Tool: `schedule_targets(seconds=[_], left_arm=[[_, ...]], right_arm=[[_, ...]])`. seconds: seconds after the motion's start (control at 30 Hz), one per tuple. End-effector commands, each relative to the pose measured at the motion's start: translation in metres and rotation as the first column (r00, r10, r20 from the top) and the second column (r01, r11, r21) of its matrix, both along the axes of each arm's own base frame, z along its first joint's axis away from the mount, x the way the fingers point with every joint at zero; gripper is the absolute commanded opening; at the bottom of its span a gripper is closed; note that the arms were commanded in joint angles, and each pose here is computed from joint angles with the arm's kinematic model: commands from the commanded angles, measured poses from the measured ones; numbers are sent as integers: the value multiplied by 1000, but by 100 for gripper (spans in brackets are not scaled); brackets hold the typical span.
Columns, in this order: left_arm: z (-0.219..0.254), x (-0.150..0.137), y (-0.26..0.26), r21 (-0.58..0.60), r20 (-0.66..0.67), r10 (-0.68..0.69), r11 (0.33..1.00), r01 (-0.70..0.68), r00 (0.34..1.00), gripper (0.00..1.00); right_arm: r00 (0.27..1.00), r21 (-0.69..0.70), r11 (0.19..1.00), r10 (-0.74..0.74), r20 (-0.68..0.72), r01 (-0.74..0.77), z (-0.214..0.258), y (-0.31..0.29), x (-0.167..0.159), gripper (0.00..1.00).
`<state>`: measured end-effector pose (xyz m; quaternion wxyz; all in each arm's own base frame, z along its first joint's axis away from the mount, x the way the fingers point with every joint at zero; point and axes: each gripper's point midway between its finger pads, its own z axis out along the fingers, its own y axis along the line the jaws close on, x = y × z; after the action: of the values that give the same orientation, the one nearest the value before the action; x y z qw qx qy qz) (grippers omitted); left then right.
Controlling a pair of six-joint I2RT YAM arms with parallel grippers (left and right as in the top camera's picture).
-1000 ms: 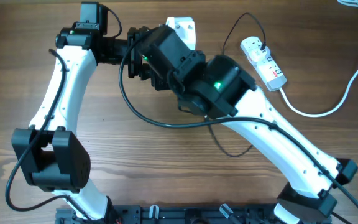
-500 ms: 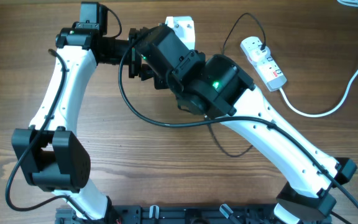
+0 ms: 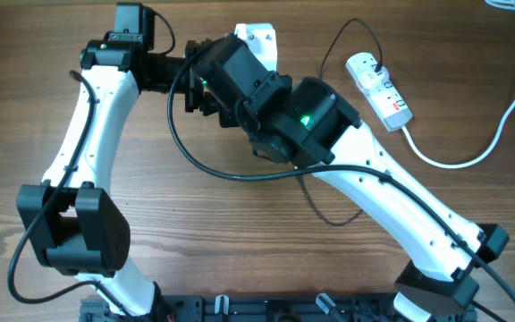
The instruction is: Plug charger to phone and switch on socket
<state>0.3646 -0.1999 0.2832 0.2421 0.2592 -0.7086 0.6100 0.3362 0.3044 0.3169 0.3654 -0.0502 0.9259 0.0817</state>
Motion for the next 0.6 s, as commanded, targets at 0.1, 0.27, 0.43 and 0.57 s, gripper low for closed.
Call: schedule_targets(seconds=[0.1, 0.27, 0.43, 0.57], left_arm=[[21, -8, -1, -49, 36, -20, 999, 22, 999, 65], [21, -8, -1, -49, 36, -20, 999, 22, 999, 68], [22, -5, 1, -50, 62, -12, 999, 15, 998, 78], [23, 3, 8, -53, 107, 6, 999, 0, 994, 97]], right_arm=[[1000, 3, 1000, 3, 4, -3, -2, 7, 3, 11], [1000, 28, 999, -27, -3, 27, -2, 6, 3, 5], [933, 157, 923, -360, 24, 352, 8, -25, 12, 5], [815, 365, 753, -578, -30, 548, 25, -43, 14, 5]])
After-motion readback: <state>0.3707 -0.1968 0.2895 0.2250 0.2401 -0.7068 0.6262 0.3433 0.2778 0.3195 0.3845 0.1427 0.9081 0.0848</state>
